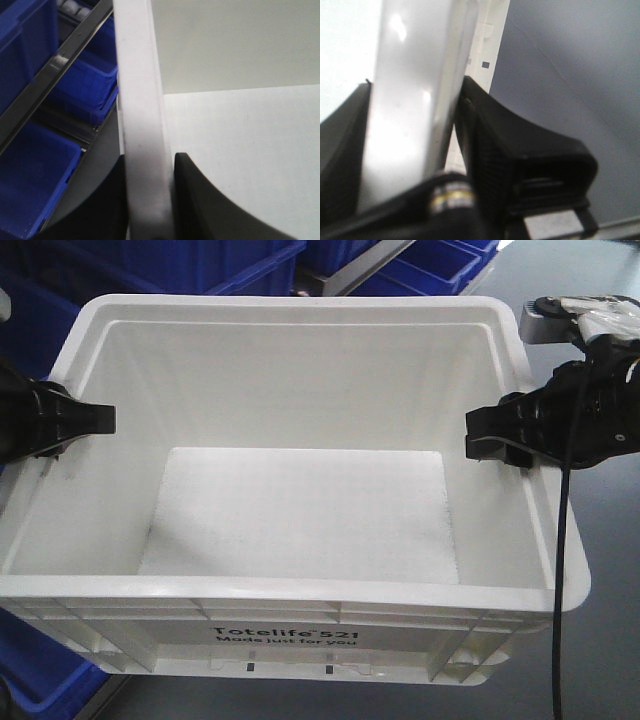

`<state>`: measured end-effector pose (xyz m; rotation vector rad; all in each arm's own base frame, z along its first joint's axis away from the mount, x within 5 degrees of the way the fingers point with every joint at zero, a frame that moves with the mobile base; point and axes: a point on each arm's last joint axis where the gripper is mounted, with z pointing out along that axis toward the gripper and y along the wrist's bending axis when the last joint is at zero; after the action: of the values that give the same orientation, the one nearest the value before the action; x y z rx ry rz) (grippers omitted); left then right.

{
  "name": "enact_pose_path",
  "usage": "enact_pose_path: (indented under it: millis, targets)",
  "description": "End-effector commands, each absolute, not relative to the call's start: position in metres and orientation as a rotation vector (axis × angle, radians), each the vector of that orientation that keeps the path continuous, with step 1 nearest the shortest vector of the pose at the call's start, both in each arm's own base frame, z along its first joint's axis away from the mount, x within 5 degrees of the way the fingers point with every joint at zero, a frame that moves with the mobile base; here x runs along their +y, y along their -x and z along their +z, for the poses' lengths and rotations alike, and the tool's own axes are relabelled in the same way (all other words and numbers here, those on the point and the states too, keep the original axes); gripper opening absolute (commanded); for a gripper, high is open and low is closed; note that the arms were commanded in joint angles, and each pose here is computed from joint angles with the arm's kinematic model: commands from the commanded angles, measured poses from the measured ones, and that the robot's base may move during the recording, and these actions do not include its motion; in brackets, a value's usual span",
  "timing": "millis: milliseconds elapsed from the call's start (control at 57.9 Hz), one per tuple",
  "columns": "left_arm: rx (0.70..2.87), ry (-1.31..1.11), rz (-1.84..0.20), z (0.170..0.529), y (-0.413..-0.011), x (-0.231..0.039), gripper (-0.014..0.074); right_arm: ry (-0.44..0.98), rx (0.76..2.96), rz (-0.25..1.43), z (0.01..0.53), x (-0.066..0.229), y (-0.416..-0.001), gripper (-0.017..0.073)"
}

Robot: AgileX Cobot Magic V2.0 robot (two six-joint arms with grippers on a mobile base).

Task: Move bin from left to right shelf
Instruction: 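Hold the crate with both grippers while the base turns away, then carry the crate in both grippers while driving across the room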

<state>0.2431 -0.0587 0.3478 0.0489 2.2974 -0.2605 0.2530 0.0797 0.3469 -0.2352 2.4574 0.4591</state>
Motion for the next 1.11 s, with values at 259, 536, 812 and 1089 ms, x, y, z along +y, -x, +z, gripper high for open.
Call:
enact_pose_path:
  millis: [259, 536, 812, 1089]
  targets:
    - [2.091, -0.049, -0.311, 0.3798, -0.2409, -0.0603, -0.0006, 0.245, 2.282, 0.471, 0.3762, 0.0793, -0.2500, -0.0004]
    - [2.091, -0.049, -0.311, 0.3798, -0.2409, -0.0603, -0.0006, 0.245, 2.282, 0.471, 0.3762, 0.0793, -0.2500, -0.0004]
    - [2.091, -0.049, -0.311, 0.3798, -0.2409, -0.0603, -0.0006, 0.244, 2.281, 0.471, 0.3763, 0.0793, -0.2501, -0.0004]
    - [2.091, -0.049, -0.311, 0.3798, -0.2409, -0.0603, -0.0006, 0.244, 2.281, 0.471, 0.3763, 0.0793, -0.2501, -0.0004]
